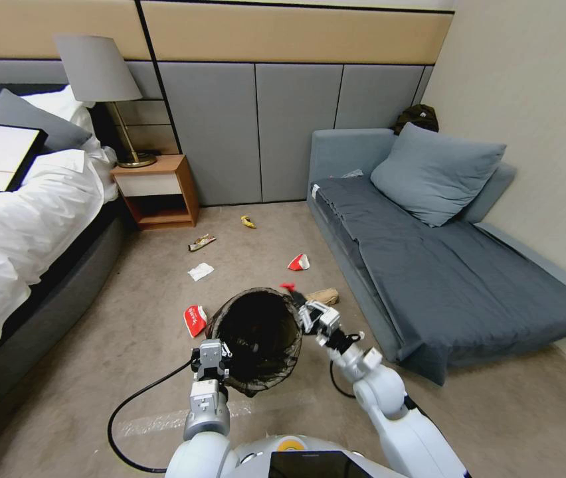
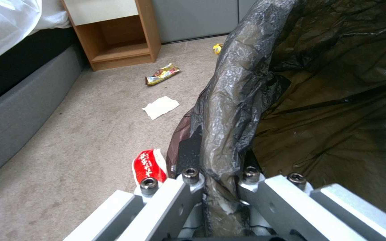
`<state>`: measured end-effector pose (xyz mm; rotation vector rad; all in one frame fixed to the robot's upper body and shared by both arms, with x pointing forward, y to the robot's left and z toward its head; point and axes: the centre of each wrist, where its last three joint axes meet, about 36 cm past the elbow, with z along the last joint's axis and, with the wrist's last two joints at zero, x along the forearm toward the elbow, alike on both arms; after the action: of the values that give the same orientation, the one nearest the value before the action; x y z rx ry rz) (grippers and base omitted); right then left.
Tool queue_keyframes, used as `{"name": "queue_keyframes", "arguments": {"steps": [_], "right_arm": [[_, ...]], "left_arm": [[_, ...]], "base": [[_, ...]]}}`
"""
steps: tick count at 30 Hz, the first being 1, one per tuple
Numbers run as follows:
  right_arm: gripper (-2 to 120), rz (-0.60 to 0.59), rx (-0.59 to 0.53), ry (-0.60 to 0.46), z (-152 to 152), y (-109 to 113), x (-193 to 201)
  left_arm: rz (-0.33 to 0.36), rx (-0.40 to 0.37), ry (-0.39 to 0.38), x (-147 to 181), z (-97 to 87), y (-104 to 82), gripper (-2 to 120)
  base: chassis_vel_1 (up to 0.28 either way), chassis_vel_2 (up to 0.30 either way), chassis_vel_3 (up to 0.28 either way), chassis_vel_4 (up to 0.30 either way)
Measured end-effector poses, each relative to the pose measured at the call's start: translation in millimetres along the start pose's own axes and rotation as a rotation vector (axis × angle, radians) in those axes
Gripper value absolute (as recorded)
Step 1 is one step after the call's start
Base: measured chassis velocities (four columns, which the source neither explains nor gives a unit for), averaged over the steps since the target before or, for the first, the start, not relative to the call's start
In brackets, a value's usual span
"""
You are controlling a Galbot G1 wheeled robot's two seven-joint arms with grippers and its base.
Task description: Pick up the trash bin, then pick up the garbage from the floor and place it into the trash bin.
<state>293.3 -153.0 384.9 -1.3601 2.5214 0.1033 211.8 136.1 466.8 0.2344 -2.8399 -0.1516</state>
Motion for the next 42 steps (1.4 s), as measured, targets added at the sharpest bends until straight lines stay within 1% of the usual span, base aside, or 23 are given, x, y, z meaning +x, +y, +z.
{"name": "queue_keyframes", "arguments": {"steps": [2, 6, 7, 10, 13, 20, 21, 23, 24, 25, 26, 27, 28, 30, 31, 34, 35, 36, 37, 38, 40, 41, 42], "right_arm": [[0, -0.015, -0.018, 0.042, 20, 10, 2], [0, -0.013, -0.032, 0.059, 32, 14, 3], [0, -0.009, -0.039, 0.071, 40, 16, 4], [0, -0.006, -0.041, 0.083, 47, 16, 4], [0, 0.023, -0.039, 0.106, 62, 16, 6], [0, 0.057, -0.031, 0.119, 71, 12, 3], [2, 0.062, -0.026, 0.122, 73, 10, 2], [12, 0.078, -0.019, 0.122, 75, 6, -1], [12, 0.078, -0.019, 0.122, 75, 6, -1], [15, 0.083, -0.018, 0.121, 75, 4, -3], [22, 0.088, -0.016, 0.119, 76, 3, -4], [22, 0.088, -0.016, 0.119, 76, 3, -4], [25, 0.090, -0.015, 0.116, 76, 2, -6], [37, 0.094, -0.014, 0.114, 75, 0, -8], [37, 0.094, -0.014, 0.114, 75, 0, -8], [47, 0.097, -0.010, 0.112, 74, -3, -10], [53, 0.101, -0.007, 0.110, 73, -4, -10], [53, 0.101, -0.007, 0.110, 73, -4, -10], [59, 0.107, -0.003, 0.107, 72, -6, -10], [67, 0.113, 0.000, 0.105, 71, -8, -10], [69, 0.114, 0.002, 0.104, 70, -9, -9], [73, 0.115, 0.003, 0.104, 69, -9, -8], [80, 0.117, 0.004, 0.103, 68, -8, -7]], "left_arm": [[0.002, 0.000, -0.002, 0, -0.5, -0.3, 0], [0.001, 0.001, -0.004, 0, -1.2, -0.3, 0], [0.001, 0.002, -0.006, 0, -1.9, -0.3, 0], [0.001, 0.003, -0.008, 1, -2.6, -0.2, 0], [0.003, 0.004, -0.010, 1, -3.2, -0.7, 0], [0.002, 0.005, -0.012, 1, -4.1, -0.6, 0], [0.002, 0.005, -0.012, 1, -4.0, -0.8, 0], [0.002, 0.005, -0.011, 2, -4.1, -1.2, 0], [0.002, 0.005, -0.011, 2, -4.1, -1.2, 0], [0.002, 0.006, -0.011, 2, -4.5, -1.0, 0], [0.000, 0.006, -0.012, 2, -5.0, -0.5, 0], [0.000, 0.006, -0.012, 2, -5.0, -0.5, 0], [-0.001, 0.006, -0.013, 2, -5.2, -0.1, 0], [-0.003, 0.006, -0.013, 2, -5.4, 0.4, 0], [-0.003, 0.006, -0.013, 2, -5.4, 0.4, 0], [-0.004, 0.006, -0.013, 2, -5.5, 0.4, 0], [-0.004, 0.006, -0.014, 2, -5.5, 0.5, 0], [-0.004, 0.006, -0.014, 2, -5.5, 0.5, 0], [-0.005, 0.006, -0.014, 2, -5.7, 0.5, 0], [-0.005, 0.007, -0.015, 2, -5.8, 0.2, 0], [-0.004, 0.007, -0.015, 1, -5.7, -0.2, 0], [-0.002, 0.008, -0.014, 1, -5.3, -0.8, 0], [0.000, 0.008, -0.014, 1, -4.9, -1.5, 0]], "base": [[0.000, 0.000, 0.000, 0.000], [0.000, 0.000, 0.000, 0.000], [0.000, 0.000, 0.000, 0.000], [0.000, 0.000, 0.000, 0.000], [0.000, 0.000, 0.000, 0.000], [0.000, 0.000, 0.000, 0.000], [0.000, 0.000, 0.000, 0.000], [0.000, 0.000, 0.000, 0.000], [0.000, 0.000, 0.000, 0.000], [0.000, 0.000, 0.000, 0.000], [0.000, 0.000, 0.000, 0.000], [0.000, 0.000, 0.000, 0.000], [0.000, 0.000, 0.000, 0.000], [0.000, 0.000, 0.000, 0.000], [0.000, 0.000, 0.000, 0.000], [0.000, 0.000, 0.000, 0.000], [0.000, 0.000, 0.000, 0.000], [0.000, 0.000, 0.000, 0.000], [0.000, 0.000, 0.000, 0.000], [0.000, 0.000, 0.000, 0.000], [0.000, 0.000, 0.000, 0.000], [0.000, 0.000, 0.000, 0.000], [0.000, 0.000, 0.000, 0.000]]}}
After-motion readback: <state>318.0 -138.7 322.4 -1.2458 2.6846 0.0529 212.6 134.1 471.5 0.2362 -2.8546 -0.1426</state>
